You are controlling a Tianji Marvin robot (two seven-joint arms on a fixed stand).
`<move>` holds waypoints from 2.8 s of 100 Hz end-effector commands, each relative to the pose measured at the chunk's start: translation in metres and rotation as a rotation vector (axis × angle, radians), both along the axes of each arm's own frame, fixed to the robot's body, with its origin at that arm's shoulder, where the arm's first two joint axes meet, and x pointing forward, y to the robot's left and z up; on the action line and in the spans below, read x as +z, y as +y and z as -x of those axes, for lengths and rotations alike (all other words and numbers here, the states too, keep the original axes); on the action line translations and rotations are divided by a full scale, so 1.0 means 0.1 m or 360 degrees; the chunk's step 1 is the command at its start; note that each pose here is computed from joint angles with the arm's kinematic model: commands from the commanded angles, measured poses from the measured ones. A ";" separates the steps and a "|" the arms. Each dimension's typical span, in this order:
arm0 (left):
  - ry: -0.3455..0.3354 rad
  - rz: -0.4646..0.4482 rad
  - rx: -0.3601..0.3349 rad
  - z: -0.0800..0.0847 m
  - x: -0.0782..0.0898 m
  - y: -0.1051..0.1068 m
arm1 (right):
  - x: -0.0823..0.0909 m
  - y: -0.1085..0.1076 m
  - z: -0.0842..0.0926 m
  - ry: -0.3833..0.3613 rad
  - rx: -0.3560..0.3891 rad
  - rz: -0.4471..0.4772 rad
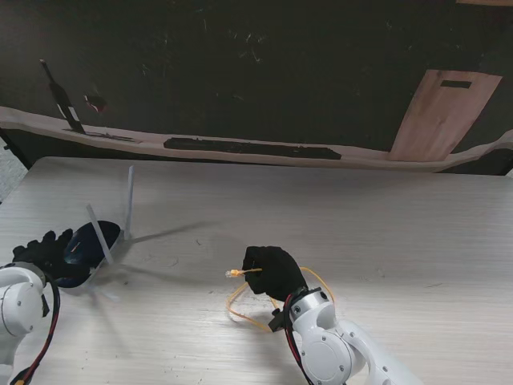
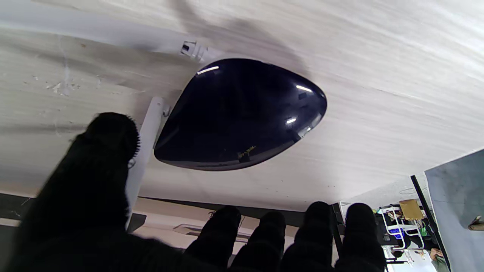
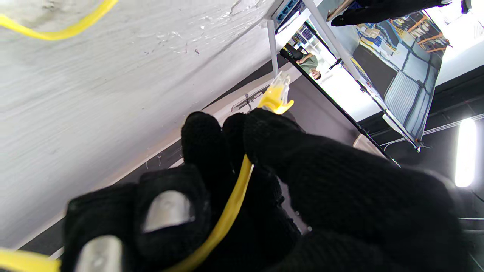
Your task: Untangle the Ethernet cable and plug it into the router
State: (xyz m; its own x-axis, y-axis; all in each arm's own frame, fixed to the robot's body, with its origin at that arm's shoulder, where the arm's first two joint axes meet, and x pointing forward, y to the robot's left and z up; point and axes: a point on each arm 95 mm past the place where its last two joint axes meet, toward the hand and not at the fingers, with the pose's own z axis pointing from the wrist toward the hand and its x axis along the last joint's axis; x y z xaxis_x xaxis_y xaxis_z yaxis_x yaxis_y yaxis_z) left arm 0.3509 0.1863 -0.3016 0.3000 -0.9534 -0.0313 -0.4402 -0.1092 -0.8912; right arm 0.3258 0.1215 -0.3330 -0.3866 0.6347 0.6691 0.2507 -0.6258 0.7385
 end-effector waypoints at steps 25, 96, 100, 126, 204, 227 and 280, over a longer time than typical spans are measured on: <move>0.0075 0.0056 0.0068 -0.15 -0.23 -0.06 | -0.03 0.05 0.01 0.0048 0.0028 0.0023; 0.0065 -0.0049 0.0100 -0.40 -0.67 -0.03 | -0.05 0.14 -0.05 0.0083 0.0072 0.0098; 0.0076 -0.0036 0.0107 -0.40 -0.71 -0.03 | -0.05 0.14 -0.05 0.0085 0.0075 0.0105; 0.0153 0.0047 0.0124 -0.38 -1.00 -0.04 | -0.04 0.14 -0.04 0.0088 0.0087 0.0135; 0.0187 0.0131 0.0089 -0.33 -1.35 -0.15 | -0.07 0.12 -0.03 0.0093 0.0095 0.0152; 0.0089 0.0062 0.0027 -0.41 -1.25 -0.21 | -0.07 0.10 -0.02 0.0083 0.0087 0.0141; 0.0078 0.0183 -0.0243 -0.74 -0.81 -0.68 | 0.00 0.02 -0.02 0.0029 0.0072 0.0087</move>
State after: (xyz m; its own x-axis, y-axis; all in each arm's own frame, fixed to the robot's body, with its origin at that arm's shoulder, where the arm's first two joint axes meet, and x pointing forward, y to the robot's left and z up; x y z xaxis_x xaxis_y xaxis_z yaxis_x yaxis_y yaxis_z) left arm 0.4323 0.1406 -0.3631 0.1906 -0.9814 0.0248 -0.4211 -0.1046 -0.9010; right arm 0.3315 0.1219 -0.3337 -0.3978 0.6635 0.6337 0.2819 -0.5689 0.7726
